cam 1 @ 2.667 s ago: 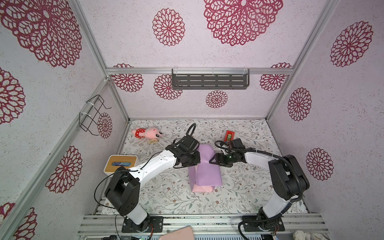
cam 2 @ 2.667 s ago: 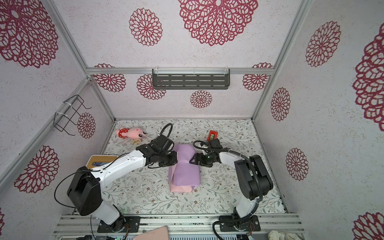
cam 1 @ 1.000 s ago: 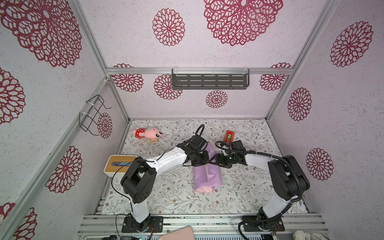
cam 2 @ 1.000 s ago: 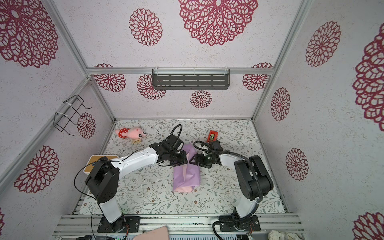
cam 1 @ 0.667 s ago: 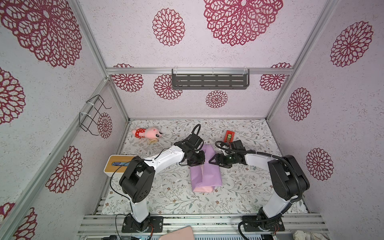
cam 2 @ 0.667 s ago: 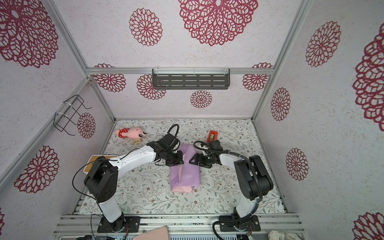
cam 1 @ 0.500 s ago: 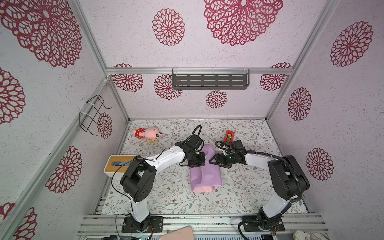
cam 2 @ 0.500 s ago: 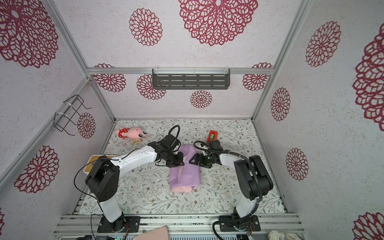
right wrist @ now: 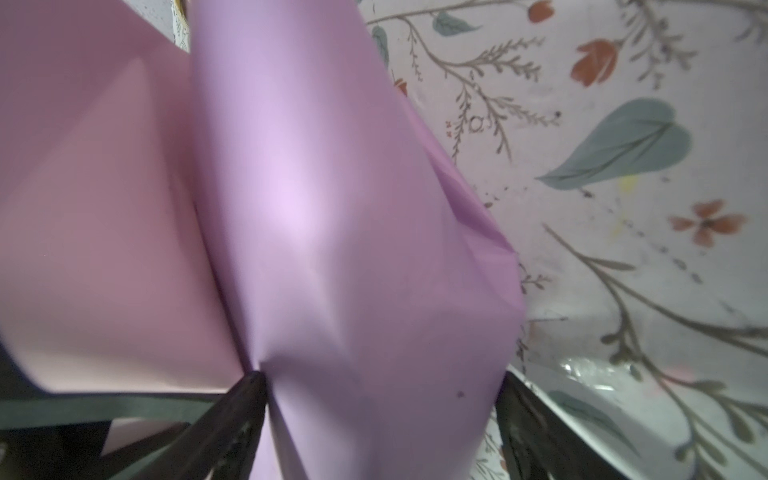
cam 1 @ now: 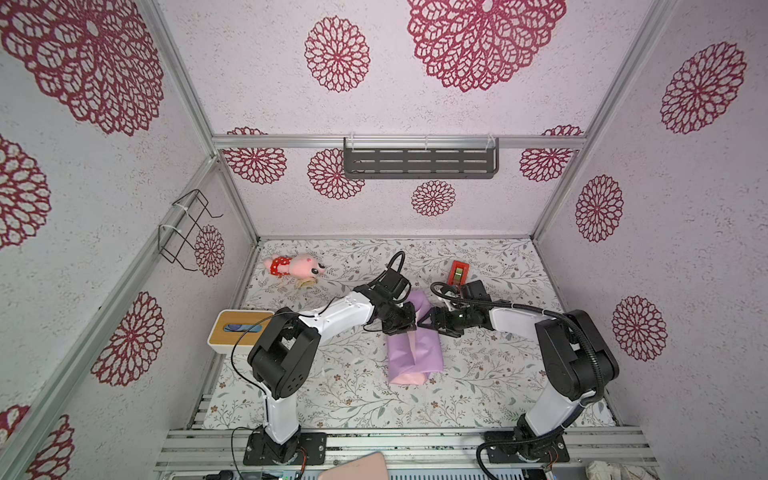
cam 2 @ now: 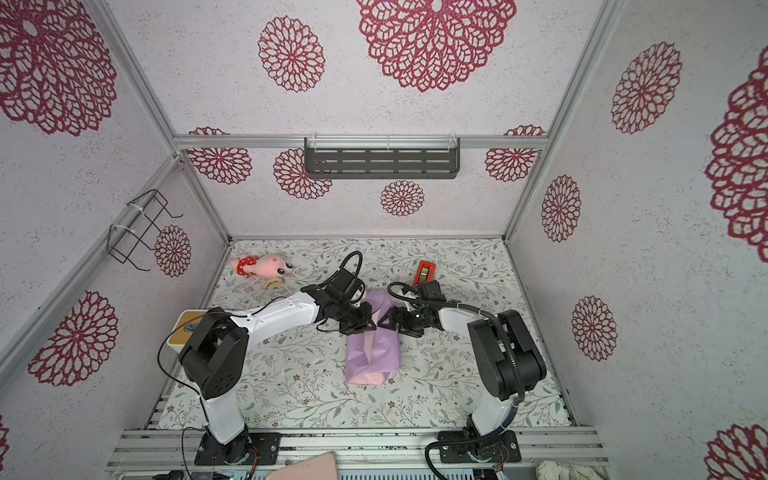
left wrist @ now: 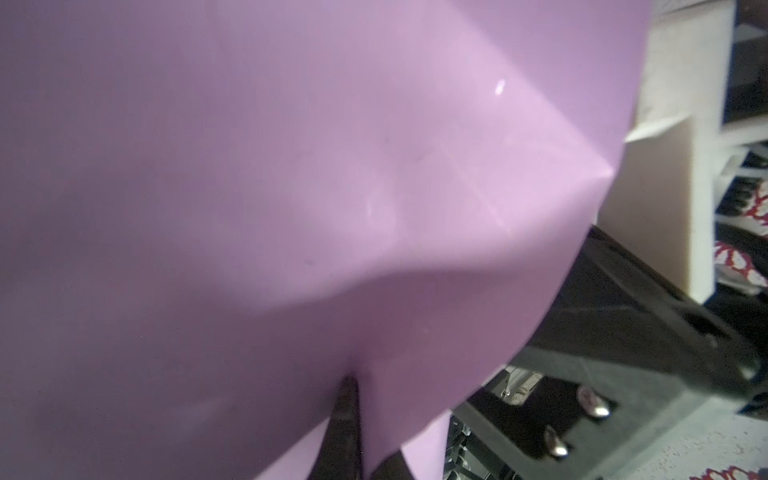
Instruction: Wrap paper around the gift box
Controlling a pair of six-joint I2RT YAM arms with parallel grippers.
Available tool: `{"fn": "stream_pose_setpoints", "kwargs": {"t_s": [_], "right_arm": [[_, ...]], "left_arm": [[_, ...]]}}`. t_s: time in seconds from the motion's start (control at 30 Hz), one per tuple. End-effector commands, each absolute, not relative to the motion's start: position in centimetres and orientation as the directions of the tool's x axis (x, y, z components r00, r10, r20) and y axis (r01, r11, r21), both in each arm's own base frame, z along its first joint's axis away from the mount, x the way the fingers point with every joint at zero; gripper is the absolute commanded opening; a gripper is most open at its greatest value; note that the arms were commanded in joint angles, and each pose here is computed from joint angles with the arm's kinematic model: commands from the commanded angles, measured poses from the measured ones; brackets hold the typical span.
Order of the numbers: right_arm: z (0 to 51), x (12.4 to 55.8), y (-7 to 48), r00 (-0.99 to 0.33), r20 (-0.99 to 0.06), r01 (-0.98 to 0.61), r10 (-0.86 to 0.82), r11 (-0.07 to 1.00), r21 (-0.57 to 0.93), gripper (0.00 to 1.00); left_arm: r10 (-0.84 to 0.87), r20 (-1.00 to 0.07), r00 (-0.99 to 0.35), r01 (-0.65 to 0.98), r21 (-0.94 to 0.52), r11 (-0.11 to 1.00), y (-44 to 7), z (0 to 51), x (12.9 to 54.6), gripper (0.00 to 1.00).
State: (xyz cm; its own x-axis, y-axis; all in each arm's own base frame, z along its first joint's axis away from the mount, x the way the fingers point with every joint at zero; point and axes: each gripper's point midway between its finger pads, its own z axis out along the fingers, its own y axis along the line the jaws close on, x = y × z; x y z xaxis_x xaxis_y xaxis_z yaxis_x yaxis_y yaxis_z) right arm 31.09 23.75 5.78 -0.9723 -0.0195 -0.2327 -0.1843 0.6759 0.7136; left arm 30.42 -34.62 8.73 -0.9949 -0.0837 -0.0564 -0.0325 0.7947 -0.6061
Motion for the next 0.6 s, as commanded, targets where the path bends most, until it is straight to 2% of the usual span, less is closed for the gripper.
{"fn": "stream_pose_setpoints", "kwargs": {"t_s": [0.0, 0.3, 0.57], "right_arm": [[1.5, 28.4, 22.2, -0.993, -0.113, -0.086, -0.019, 0.773, 0.628, 0.87], [1.6, 28.4, 22.2, -0.994, -0.113, -0.080, -0.011, 0.773, 0.629, 0.87], [1.3, 28.1, 22.2, -0.995, -0.101, -0.062, 0.003, 0.771, 0.634, 0.86]], "left_arm": [[-0.115, -0.052, -0.992, -0.056, -0.636, 0.769, -35.2, 8.8, 31.3, 0.06], [-0.119, -0.044, -0.992, -0.063, -0.648, 0.759, -34.7, 8.8, 31.5, 0.07], [-0.163, -0.049, -0.985, -0.080, -0.713, 0.696, -36.1, 9.8, 32.8, 0.05]]}}
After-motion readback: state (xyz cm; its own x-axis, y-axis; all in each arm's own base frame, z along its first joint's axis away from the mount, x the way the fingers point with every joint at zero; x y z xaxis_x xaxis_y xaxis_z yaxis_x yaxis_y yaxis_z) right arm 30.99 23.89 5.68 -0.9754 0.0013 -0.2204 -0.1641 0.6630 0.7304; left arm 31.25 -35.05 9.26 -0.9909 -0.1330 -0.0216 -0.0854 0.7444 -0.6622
